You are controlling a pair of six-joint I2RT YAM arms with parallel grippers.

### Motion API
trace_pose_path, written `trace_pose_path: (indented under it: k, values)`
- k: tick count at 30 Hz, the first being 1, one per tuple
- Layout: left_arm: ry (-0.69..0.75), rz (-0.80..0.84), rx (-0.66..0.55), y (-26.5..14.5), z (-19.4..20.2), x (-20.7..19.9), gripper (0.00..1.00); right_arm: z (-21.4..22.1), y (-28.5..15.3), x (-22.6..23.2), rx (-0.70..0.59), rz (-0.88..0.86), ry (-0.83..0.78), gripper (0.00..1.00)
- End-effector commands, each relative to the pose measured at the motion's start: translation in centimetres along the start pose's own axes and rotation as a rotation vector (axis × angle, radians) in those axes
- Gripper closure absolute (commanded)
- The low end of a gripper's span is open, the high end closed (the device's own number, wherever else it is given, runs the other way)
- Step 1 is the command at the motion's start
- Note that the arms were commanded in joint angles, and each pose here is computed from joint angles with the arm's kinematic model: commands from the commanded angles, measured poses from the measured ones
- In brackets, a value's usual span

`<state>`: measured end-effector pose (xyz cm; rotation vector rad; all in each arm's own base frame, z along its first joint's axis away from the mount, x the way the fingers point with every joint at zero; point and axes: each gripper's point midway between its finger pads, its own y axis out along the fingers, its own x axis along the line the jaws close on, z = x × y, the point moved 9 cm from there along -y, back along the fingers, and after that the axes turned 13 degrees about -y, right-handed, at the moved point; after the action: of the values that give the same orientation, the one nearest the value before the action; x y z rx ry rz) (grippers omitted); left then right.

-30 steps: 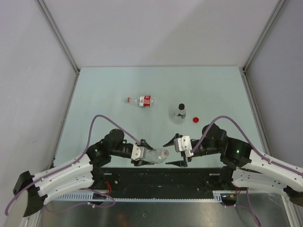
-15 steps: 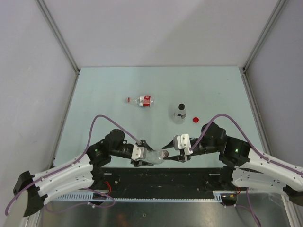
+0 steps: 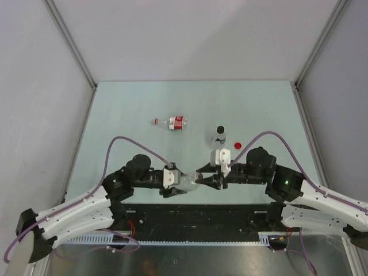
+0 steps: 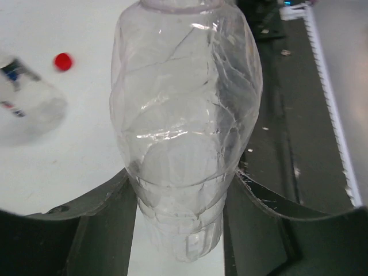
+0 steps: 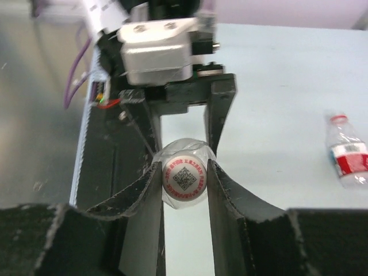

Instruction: Screw on the bottle caps

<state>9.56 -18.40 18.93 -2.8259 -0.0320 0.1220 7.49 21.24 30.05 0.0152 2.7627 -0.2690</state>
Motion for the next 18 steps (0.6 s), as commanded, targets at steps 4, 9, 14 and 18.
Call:
trace_pose_path:
  k: [4,9,14,18]
  values:
    - [0.008,-0.503,-0.349,-2.5,-9.3,4.0,1.0,1.6,1.9,-2.3,0.133,0.556,0.494,1.0]
    - [-0.05,-0.637,-0.374,-1.9,-9.6,5.4,1.0,2.9,2.4,-3.4,0.139,0.877,0.707,1.0]
    - [-0.109,-0.748,-0.376,-0.6,-8.6,5.8,1.0,4.2,2.6,-4.4,0.09,1.167,0.864,1.0]
    - [-0.138,-0.78,-0.348,0.3,-7.6,6.0,1.0,3.7,3.3,-4.9,0.035,1.172,0.877,1.0]
